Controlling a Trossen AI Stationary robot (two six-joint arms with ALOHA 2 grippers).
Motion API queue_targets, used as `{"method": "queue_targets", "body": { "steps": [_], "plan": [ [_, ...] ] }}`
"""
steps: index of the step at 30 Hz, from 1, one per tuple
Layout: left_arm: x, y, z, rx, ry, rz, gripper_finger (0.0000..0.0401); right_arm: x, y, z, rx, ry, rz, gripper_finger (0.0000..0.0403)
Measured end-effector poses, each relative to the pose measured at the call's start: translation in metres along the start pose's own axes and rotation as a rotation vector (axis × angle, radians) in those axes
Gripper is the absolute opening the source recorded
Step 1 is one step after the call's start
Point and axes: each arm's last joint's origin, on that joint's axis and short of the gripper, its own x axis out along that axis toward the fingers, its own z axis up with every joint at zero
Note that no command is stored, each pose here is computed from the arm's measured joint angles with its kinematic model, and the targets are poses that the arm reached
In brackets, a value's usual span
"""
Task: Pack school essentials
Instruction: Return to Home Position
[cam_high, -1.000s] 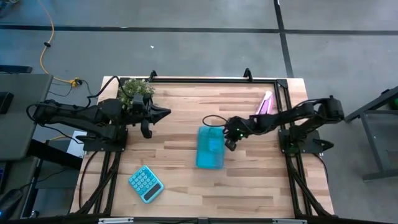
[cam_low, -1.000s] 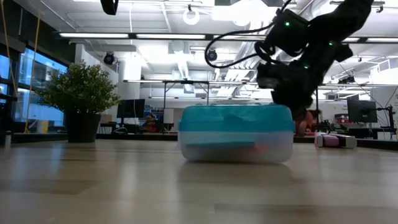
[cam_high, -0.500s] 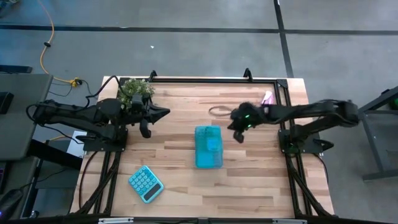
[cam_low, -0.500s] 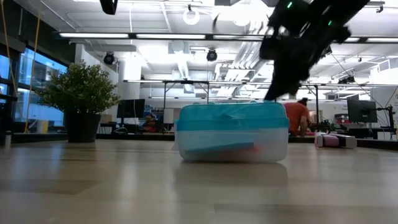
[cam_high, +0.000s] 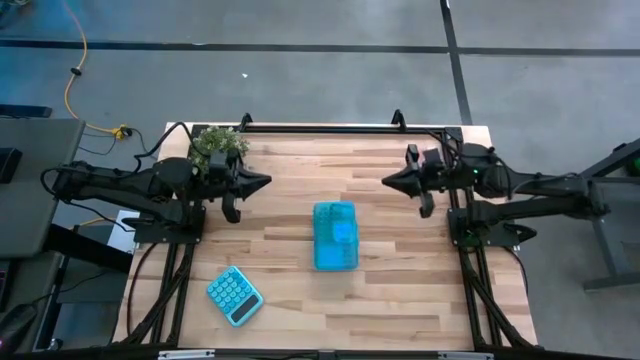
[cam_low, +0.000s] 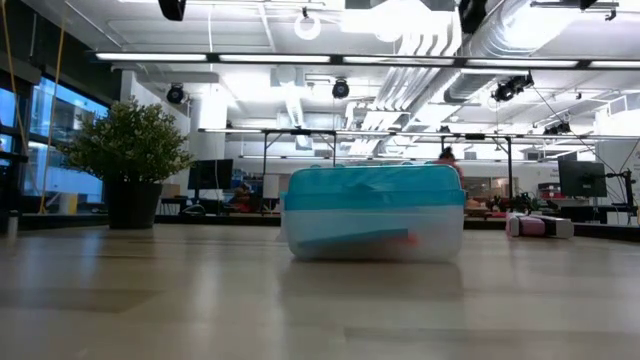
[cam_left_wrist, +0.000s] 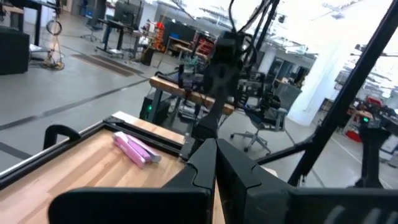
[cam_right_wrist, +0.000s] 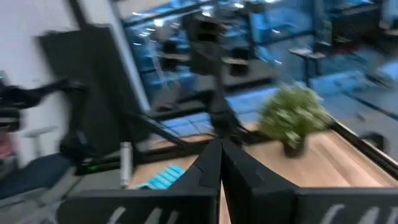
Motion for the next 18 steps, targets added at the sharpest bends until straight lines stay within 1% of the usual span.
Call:
{"method": "queue_targets", "body": {
  "steps": [4,7,18],
  "plan": [
    [0.000,-0.001,0.000,0.020,0.011,-0.033,0.0000,-0.001,0.009,0.000,-0.047,-0.004,0.070,0.0000],
    [0.000,-0.001,-0.001,0.027,0.016,-0.047,0.0000,-0.001,0.012,0.000,-0.070,-0.003,0.090,0.0000],
    [0.000,-0.001,-0.001,0.029,0.023,-0.045,0.0000,-0.001,0.013,0.000,-0.070,-0.004,0.087,0.0000]
  ]
}}
